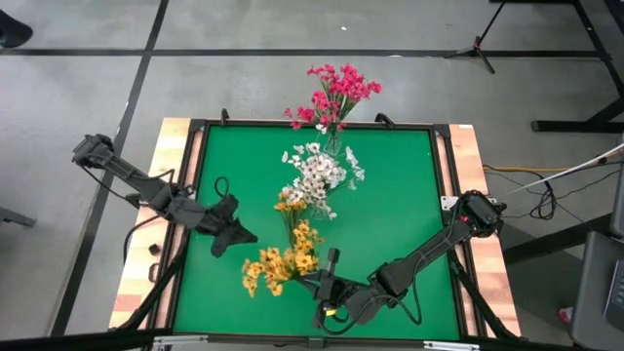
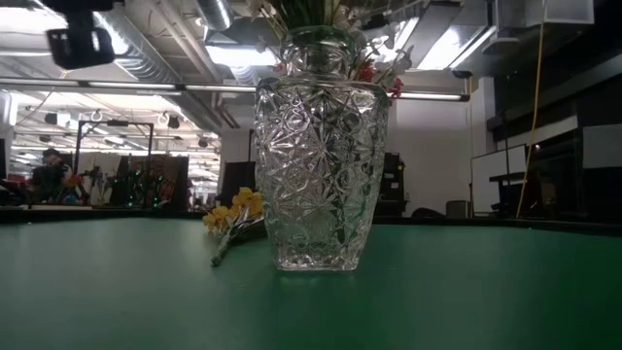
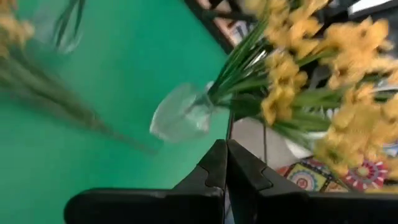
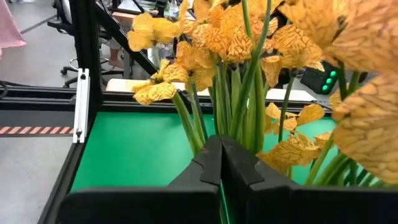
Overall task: Sort flowers into vase by color
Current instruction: Put the bottom yellow flowers into the bottom transparent vase
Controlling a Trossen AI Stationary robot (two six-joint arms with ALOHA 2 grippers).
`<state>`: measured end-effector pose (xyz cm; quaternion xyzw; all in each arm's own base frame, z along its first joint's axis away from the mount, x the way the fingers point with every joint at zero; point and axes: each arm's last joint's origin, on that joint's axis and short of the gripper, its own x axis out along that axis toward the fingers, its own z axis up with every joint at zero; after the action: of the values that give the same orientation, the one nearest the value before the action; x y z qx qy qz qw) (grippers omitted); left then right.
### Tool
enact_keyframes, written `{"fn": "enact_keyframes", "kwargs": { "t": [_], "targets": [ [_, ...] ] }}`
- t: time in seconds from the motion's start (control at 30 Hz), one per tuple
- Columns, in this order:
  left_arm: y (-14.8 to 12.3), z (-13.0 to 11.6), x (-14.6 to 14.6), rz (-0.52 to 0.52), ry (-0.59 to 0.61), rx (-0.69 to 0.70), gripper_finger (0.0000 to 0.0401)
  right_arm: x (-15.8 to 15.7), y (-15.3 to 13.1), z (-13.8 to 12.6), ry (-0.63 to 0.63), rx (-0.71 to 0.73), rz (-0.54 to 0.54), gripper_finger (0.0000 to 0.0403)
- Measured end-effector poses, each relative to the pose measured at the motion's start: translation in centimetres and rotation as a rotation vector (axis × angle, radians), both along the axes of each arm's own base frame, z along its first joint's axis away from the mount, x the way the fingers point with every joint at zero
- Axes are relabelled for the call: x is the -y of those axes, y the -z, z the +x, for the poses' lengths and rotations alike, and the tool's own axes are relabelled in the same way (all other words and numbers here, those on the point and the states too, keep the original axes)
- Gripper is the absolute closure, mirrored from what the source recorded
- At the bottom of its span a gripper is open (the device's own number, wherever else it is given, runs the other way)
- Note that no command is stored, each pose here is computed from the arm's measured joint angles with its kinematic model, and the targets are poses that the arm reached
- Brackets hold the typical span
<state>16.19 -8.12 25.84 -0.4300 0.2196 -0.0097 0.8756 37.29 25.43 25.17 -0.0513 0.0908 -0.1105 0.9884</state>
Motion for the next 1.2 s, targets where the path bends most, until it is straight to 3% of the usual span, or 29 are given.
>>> {"fn": "enact_keyframes", "kwargs": {
  "t": [0.4, 0.63, 0.93, 1.2],
  "targets": [
    [0.6, 1.1, 4.2, -0.149, 0.059, 0.046, 0.0401, 0.1, 0.1, 0.0, 0.048, -0.001, -0.021, 0.0400],
    [3.4, 2.1, 6.6, -0.179, 0.097, -0.084, 0.0401, 0.1, 0.1, 0.0, 0.045, -0.005, -0.037, 0.0400],
    [4.0, 5.3, 7.2, -0.209, 0.151, 0.065, 0.0401, 0.1, 0.1, 0.0, 0.043, -0.006, -0.044, 0.0400],
    [2.8, 6.1, 7.1, -0.250, 0.154, 0.215, 0.0401, 0.1, 0.1, 0.0, 0.043, -0.006, -0.044, 0.0400]
  ]
}}
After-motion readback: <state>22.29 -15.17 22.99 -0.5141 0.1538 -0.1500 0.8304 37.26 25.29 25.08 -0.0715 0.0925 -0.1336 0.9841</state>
